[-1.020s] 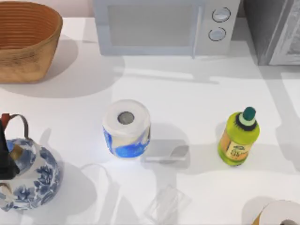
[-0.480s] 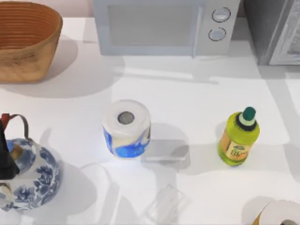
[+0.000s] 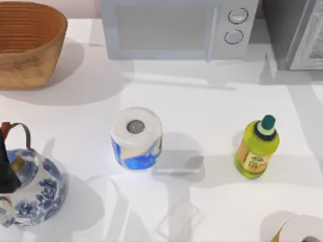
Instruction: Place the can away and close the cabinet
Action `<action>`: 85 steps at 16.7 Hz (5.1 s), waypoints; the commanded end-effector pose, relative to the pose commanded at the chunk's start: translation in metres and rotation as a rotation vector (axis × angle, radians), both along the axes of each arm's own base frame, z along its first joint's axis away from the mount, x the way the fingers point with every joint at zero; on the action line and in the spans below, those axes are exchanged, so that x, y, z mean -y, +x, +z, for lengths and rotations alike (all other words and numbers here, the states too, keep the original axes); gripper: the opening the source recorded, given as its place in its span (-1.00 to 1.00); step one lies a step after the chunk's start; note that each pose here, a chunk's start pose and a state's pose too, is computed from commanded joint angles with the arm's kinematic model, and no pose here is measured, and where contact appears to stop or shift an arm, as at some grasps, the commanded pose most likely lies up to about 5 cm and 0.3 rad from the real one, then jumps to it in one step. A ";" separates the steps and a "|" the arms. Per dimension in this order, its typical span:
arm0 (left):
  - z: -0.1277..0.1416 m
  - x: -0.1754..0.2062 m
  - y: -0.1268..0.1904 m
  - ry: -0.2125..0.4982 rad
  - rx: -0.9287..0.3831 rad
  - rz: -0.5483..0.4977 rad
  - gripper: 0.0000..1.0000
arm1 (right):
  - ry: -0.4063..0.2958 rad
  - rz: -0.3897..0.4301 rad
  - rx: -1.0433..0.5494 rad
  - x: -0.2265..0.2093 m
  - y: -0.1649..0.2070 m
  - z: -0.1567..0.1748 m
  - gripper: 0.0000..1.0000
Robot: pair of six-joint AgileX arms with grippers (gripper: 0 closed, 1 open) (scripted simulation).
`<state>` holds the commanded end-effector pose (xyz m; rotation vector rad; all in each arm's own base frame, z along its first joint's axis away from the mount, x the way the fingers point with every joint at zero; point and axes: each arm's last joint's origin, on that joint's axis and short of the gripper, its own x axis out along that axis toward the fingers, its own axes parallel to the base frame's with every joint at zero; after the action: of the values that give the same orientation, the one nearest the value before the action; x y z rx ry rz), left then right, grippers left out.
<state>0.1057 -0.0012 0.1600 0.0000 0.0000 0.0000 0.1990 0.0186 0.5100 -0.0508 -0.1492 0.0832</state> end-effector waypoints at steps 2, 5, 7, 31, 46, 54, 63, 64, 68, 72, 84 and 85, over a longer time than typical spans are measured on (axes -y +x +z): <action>0.000 0.000 0.000 0.000 0.000 0.000 1.00 | -0.001 0.002 -0.042 0.004 -0.027 -0.054 1.00; 0.000 0.000 0.000 0.000 0.000 0.000 1.00 | 0.002 -0.001 -0.098 0.010 -0.061 -0.144 1.00; 0.000 0.000 0.000 0.000 0.000 0.000 1.00 | 0.007 -0.008 -0.117 0.012 -0.077 -0.200 1.00; 0.000 0.000 0.000 0.000 0.000 0.000 1.00 | 0.031 -0.075 -0.106 0.047 -0.071 -0.318 1.00; 0.000 0.000 0.000 0.000 0.000 0.000 1.00 | 0.038 -0.081 -0.147 0.218 -0.043 -0.346 1.00; 0.000 0.000 0.000 0.000 0.000 0.000 1.00 | 0.048 -0.076 -0.155 0.221 -0.043 -0.348 1.00; 0.000 0.000 0.000 0.000 0.000 0.000 1.00 | 0.061 -0.029 -0.166 0.285 -0.007 -0.243 1.00; 0.000 0.000 0.000 0.000 0.000 0.000 1.00 | 0.076 -0.025 -0.175 0.290 -0.004 -0.222 1.00; 0.000 0.000 0.000 0.000 0.000 0.000 1.00 | 0.112 -0.023 -0.194 0.287 -0.005 -0.128 1.00; 0.000 0.000 0.000 0.000 0.000 0.000 1.00 | 0.081 -0.045 -0.176 0.251 -0.025 -0.043 1.00; 0.000 0.000 0.000 0.000 0.000 0.000 1.00 | 0.044 -0.084 -0.150 0.215 -0.041 0.001 1.00; 0.000 0.000 0.000 0.000 0.000 0.000 1.00 | 0.043 -0.096 -0.147 0.212 -0.037 0.002 1.00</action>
<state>0.1057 -0.0012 0.1600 0.0000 0.0000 0.0000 0.1616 -0.1935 0.5115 -0.0087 -0.0014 -0.0122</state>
